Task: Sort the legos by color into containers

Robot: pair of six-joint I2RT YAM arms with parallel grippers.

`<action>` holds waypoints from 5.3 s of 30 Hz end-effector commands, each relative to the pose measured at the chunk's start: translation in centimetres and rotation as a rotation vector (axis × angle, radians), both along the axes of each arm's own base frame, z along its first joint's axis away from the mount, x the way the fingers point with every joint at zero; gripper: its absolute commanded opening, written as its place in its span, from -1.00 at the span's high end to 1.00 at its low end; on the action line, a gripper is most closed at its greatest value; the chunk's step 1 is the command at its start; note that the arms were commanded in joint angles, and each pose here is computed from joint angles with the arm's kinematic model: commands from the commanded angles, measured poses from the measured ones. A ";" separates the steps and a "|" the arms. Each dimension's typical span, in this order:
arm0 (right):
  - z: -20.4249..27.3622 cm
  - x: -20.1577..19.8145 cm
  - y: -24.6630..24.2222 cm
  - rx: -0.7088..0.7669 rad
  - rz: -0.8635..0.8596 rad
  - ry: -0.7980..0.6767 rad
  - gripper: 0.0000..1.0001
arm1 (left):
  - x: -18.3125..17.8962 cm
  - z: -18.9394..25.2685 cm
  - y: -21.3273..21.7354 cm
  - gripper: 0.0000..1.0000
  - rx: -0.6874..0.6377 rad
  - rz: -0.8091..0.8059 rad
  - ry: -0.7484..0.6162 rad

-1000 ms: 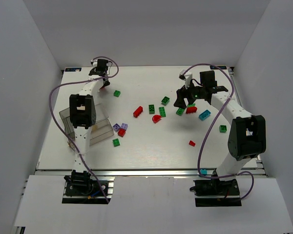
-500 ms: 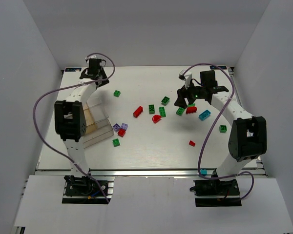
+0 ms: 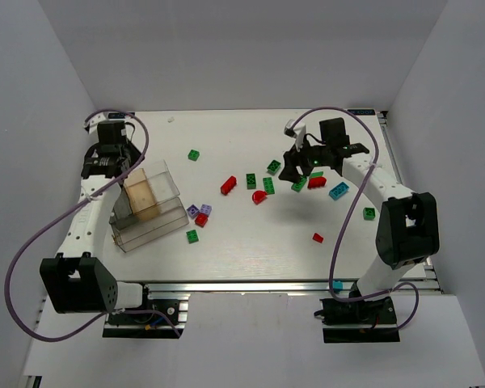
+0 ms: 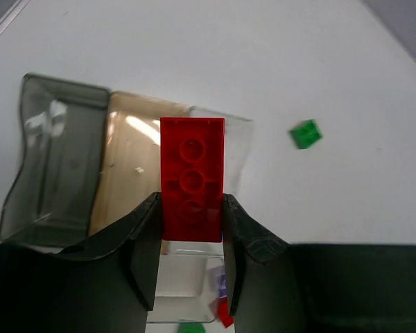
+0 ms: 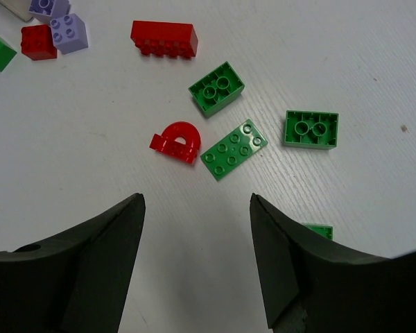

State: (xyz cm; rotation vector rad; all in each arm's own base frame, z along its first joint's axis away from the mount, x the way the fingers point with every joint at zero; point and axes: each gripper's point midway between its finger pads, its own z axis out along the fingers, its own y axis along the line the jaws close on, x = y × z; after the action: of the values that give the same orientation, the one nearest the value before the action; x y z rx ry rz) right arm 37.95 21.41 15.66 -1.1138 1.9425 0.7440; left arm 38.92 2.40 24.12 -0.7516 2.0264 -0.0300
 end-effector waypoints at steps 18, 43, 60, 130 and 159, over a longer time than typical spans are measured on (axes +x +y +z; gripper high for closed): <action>0.7 -1.0 1.7 -0.002 0.057 -0.030 -0.55 | -7.3 -13.6 8.0 0.99 -0.152 0.236 0.381; -0.5 -3.3 11.7 0.032 0.841 -0.550 -0.79 | -6.2 -1.7 0.4 -0.45 -0.315 -0.134 -0.007; -9.5 1.9 17.8 -0.252 1.048 -0.647 -0.69 | -13.7 0.1 -1.4 -0.92 -0.311 -0.124 0.011; 2.9 -11.4 50.2 0.784 0.180 -0.226 0.88 | -20.5 12.9 -1.8 -0.93 -0.036 -0.159 -0.294; 14.3 -1.9 34.2 0.695 0.085 -0.211 0.47 | -16.5 11.9 -7.6 0.46 -0.280 -0.481 -0.386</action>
State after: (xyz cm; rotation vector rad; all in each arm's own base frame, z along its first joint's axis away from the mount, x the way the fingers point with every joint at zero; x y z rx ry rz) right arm 33.86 61.57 21.68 -0.8390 1.3776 1.1704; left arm 20.99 -2.74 35.59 -0.4789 1.7982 -0.5087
